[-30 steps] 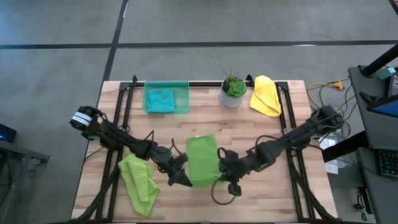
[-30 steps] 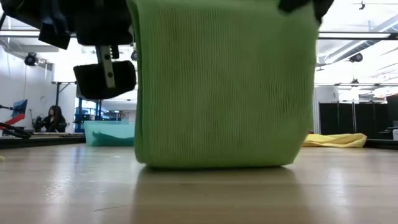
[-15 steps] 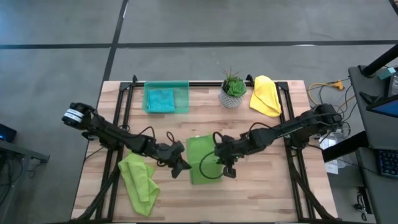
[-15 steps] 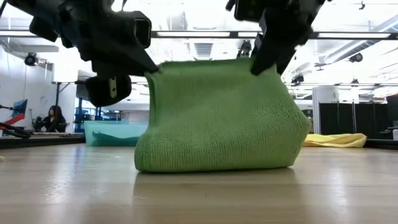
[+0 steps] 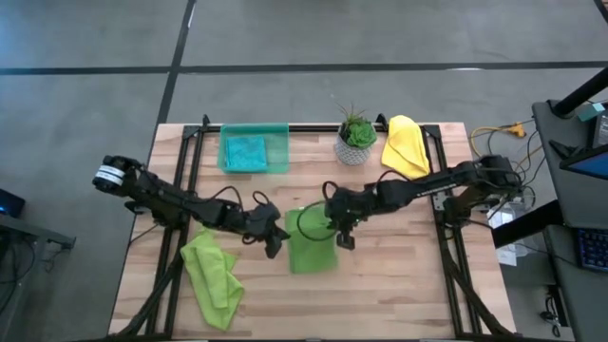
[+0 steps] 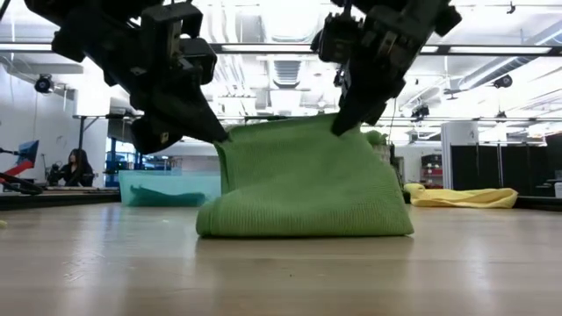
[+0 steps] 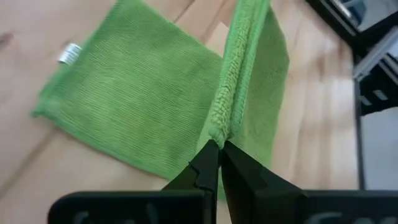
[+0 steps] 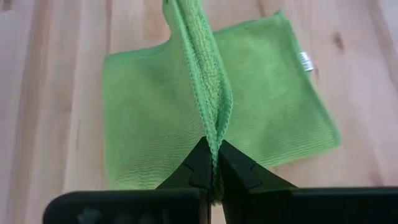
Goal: Fold microfiber towels
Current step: Fold the green microfiber cloth
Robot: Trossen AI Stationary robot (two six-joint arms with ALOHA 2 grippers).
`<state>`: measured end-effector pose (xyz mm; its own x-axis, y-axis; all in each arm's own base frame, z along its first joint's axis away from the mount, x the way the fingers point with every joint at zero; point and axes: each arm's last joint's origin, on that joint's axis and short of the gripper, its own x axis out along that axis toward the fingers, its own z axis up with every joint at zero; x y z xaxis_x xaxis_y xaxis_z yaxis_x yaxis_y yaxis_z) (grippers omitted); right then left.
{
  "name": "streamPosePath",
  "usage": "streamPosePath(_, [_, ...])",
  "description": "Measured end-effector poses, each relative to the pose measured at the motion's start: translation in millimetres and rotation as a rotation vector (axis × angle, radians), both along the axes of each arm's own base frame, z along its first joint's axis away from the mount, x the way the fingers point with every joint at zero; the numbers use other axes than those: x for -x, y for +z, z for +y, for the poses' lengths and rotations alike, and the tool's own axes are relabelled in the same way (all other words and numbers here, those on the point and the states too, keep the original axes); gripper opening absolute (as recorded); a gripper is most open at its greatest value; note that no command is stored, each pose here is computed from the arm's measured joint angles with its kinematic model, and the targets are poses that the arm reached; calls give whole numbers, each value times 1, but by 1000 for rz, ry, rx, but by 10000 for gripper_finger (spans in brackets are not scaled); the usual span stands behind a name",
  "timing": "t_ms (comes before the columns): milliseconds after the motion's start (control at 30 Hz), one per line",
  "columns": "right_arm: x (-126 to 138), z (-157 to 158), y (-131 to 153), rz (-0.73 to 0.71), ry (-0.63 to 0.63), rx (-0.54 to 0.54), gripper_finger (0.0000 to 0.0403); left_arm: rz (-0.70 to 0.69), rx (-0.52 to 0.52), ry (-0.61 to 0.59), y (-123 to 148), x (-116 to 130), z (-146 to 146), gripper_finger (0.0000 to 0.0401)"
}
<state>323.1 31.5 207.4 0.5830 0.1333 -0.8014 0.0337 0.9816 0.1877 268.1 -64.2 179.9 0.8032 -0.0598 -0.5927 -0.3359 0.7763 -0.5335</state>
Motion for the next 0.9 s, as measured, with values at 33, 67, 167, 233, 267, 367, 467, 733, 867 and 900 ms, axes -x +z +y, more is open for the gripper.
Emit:
streamPosePath(33, [0,-4,-1,-4,-2,-3,9,10,-7,3,-1,0,1,0])
streamPosePath(67, [0,-7,-2,-6,-6,-2,9,13,-13,7,-1,0,3,0])
streamPosePath(167, [1,-16,-7,-7,-5,-3,9,18,-33,13,-2,0,7,0])
streamPosePath(233, [3,-21,-10,1,-3,-3,9,59,-46,22,-5,2,10,1])
streamPosePath(267, [4,-22,-11,7,-1,-3,9,78,-50,25,-6,3,11,1])
streamPosePath(367, [3,-28,-11,-10,7,10,9,94,-54,36,-7,3,14,1])
streamPosePath(467, [2,-32,-11,-20,18,25,9,105,-59,43,-8,4,15,1])
streamPosePath(733, [-3,-30,-8,-92,101,13,9,102,-86,34,-8,3,16,1])
streamPosePath(867, [-6,-26,-10,-96,207,-49,9,22,-154,-28,4,-3,15,0])
streamPosePath(900, [-8,-24,-10,-103,237,-59,9,-19,-180,-49,9,-5,15,0])
